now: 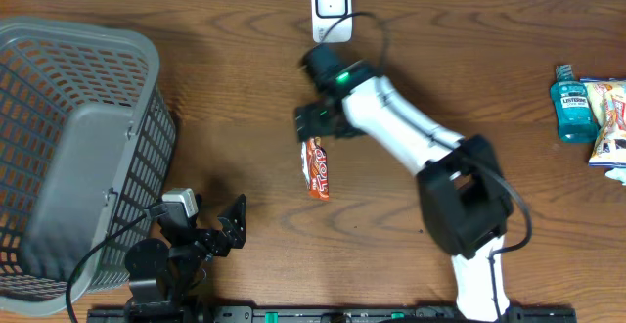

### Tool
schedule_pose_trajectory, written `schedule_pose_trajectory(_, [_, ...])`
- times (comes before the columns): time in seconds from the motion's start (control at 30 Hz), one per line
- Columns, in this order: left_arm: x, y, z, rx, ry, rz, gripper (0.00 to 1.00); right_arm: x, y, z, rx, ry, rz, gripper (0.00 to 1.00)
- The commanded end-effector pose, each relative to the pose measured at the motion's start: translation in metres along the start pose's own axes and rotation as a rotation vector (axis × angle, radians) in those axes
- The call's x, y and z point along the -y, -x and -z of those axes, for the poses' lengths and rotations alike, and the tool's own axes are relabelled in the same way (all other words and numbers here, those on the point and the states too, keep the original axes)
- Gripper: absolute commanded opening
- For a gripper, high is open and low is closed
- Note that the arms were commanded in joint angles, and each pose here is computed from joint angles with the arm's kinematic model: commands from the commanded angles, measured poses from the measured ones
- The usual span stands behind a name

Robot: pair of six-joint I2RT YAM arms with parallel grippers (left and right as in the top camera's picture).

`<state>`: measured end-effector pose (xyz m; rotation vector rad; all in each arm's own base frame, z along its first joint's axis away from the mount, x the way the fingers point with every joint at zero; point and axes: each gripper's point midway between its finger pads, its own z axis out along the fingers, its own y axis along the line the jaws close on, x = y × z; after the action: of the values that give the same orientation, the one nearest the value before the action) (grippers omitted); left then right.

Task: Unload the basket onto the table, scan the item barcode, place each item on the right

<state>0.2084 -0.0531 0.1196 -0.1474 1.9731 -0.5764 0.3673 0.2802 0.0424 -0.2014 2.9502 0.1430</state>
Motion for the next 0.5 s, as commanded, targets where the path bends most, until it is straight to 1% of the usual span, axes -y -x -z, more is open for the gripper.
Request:
schedule_pose_trajectory(0.0, [-0.003, -0.01, -0.002, -0.031, 0.003, 0.006, 0.99, -0.005, 0.008, 0.004, 0.135, -0.135, -0.083, 0.99])
schedule_pose_trajectory(0.07, [-0.003, -0.01, -0.002, -0.031, 0.003, 0.006, 0.99, -0.014, 0.009, 0.001, 0.181, -0.159, -0.083, 0.99])
schedule_pose_trajectory(0.17, [-0.003, -0.01, -0.002, -0.031, 0.003, 0.006, 0.99, -0.019, 0.009, -0.006, 0.219, -0.195, -0.102, 0.96])
schedule_pose_trajectory(0.33, [-0.003, -0.01, -0.002, -0.031, 0.003, 0.006, 0.99, -0.015, 0.004, -0.032, 0.201, -0.234, -0.112, 0.92])
schedule_pose_trajectory(0.47, [-0.003, -0.01, -0.002, -0.031, 0.003, 0.006, 0.99, -0.01, -0.004, -0.049, 0.169, -0.262, -0.123, 0.86])
